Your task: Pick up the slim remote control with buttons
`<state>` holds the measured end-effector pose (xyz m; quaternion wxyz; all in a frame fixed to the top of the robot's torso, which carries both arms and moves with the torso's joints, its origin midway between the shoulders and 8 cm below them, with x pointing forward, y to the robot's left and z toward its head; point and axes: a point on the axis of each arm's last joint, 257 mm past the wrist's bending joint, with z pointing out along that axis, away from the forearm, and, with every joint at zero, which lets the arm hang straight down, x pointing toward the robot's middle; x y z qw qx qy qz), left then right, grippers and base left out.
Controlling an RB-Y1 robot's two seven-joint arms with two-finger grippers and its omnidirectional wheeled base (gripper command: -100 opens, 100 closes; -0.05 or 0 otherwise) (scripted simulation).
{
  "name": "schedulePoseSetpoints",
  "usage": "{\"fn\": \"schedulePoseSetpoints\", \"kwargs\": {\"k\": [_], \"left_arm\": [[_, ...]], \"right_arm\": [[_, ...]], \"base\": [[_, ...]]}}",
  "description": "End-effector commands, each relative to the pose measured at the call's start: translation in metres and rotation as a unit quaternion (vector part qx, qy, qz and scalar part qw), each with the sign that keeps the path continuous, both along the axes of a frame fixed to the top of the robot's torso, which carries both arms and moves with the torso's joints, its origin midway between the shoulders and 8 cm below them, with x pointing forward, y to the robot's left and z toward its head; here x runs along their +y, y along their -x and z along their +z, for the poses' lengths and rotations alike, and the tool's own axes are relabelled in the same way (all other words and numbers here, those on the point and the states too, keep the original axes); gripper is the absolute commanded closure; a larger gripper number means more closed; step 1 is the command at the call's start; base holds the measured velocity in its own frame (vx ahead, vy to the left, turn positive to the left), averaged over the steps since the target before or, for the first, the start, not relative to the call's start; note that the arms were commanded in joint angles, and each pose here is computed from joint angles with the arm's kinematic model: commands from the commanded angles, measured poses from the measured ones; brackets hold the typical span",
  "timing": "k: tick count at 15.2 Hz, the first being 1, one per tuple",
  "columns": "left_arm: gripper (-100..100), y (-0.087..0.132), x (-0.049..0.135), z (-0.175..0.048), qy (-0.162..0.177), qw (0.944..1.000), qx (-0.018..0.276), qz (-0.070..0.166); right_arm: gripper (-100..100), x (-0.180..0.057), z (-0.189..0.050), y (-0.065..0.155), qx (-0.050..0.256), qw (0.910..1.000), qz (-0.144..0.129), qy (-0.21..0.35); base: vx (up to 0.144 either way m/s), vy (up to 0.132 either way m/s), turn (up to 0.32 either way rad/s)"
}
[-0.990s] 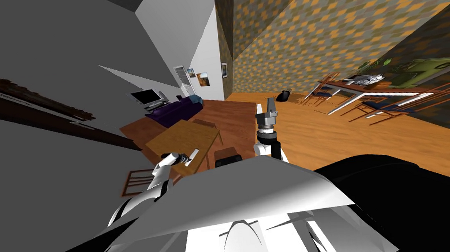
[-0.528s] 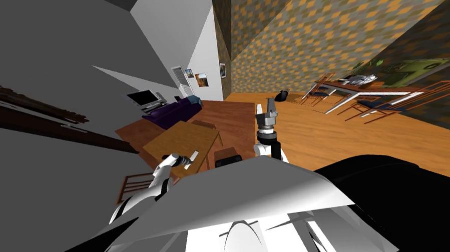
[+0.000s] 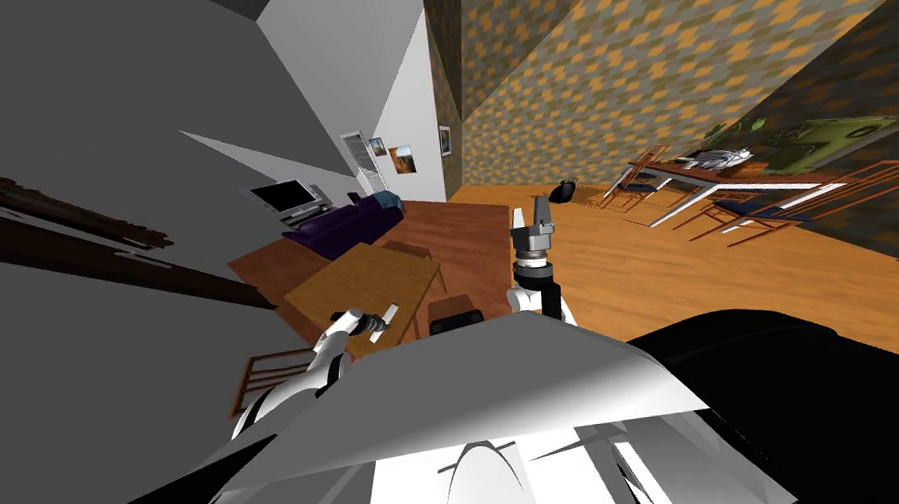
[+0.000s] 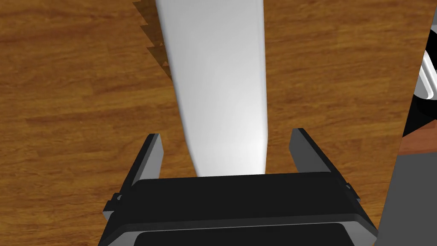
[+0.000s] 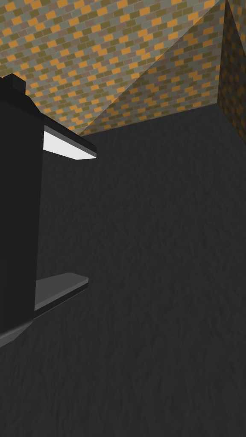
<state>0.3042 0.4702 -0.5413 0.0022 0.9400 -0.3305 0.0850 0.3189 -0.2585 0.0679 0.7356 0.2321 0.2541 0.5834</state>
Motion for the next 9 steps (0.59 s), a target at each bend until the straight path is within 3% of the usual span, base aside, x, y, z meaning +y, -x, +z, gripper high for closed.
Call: {"fn": "schedulePoseSetpoints", "kwargs": {"k": [1,5,8,9], "left_arm": [[100,0.000,0.000,0.000,0.000,1.0000,0.000,0.000],[100,0.000,0.000,0.000,0.000,1.0000,0.000,0.000],[100,-0.004,0.013,0.015,0.001,1.0000,0.002,0.001],[100,-0.003,0.011,0.011,0.000,1.0000,0.000,0.001]], "right_arm": [[0,0.000,0.000,0.000,0.000,1.0000,0.000,0.000],[0,0.000,0.000,0.000,0.000,1.0000,0.000,0.000],[0,0.000,0.000,0.000,0.000,1.0000,0.000,0.000],[0,0.000,0.000,0.000,0.000,1.0000,0.000,0.000]], "base": [[0.006,0.008,-0.001],[0.000,0.000,0.000],[-0.031,-0.040,-0.015],[-0.023,-0.028,0.000]]}}
